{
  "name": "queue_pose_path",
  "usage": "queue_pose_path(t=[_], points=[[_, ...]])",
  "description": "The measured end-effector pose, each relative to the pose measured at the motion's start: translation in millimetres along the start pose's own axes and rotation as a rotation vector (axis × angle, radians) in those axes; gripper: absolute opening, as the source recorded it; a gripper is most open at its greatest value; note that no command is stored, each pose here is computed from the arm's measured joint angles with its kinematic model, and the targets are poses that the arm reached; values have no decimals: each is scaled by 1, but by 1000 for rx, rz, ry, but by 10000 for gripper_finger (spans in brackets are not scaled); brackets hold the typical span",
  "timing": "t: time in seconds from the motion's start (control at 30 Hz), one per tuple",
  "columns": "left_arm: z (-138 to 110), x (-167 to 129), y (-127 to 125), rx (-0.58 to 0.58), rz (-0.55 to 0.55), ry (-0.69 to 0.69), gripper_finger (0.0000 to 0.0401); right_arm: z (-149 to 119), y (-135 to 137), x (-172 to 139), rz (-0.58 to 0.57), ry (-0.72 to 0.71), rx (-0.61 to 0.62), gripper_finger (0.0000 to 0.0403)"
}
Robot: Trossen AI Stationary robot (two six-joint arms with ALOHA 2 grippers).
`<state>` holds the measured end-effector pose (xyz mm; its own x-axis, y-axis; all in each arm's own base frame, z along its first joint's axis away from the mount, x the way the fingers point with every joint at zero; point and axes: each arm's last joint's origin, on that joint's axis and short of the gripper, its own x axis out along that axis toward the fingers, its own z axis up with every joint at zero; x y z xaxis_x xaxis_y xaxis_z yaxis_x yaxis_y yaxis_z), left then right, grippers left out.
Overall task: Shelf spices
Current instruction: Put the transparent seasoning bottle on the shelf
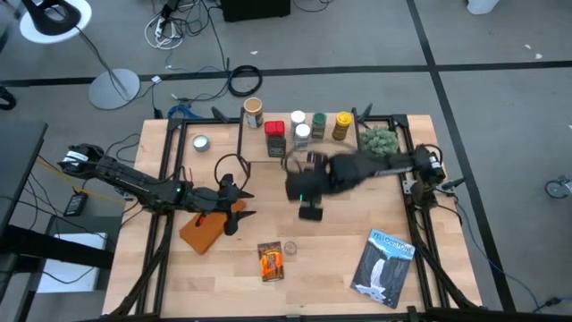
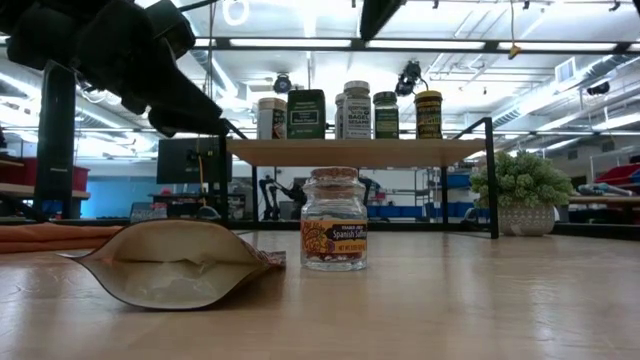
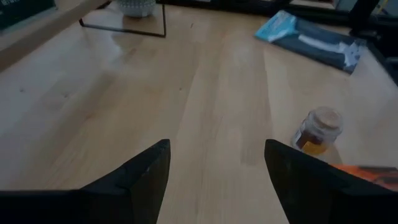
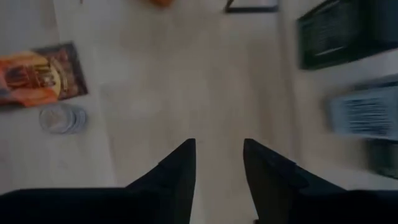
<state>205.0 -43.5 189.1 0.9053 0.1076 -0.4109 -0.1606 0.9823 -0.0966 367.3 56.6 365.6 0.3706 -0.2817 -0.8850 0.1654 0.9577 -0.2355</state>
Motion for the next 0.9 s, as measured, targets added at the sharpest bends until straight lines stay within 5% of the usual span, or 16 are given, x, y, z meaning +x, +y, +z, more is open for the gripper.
queue_pose_path(t=[0.33,0.67,0.9], points=[[2,0,-1,-13,-7,-17,266,-56,83,49,100,-57,95,115],[8,0,-4,-80,-59,-29,266,-141,84,73,173,-332,346,91],[37,-3,-11,-111,-55,16,266,-179,77,85,238,-363,491,87]])
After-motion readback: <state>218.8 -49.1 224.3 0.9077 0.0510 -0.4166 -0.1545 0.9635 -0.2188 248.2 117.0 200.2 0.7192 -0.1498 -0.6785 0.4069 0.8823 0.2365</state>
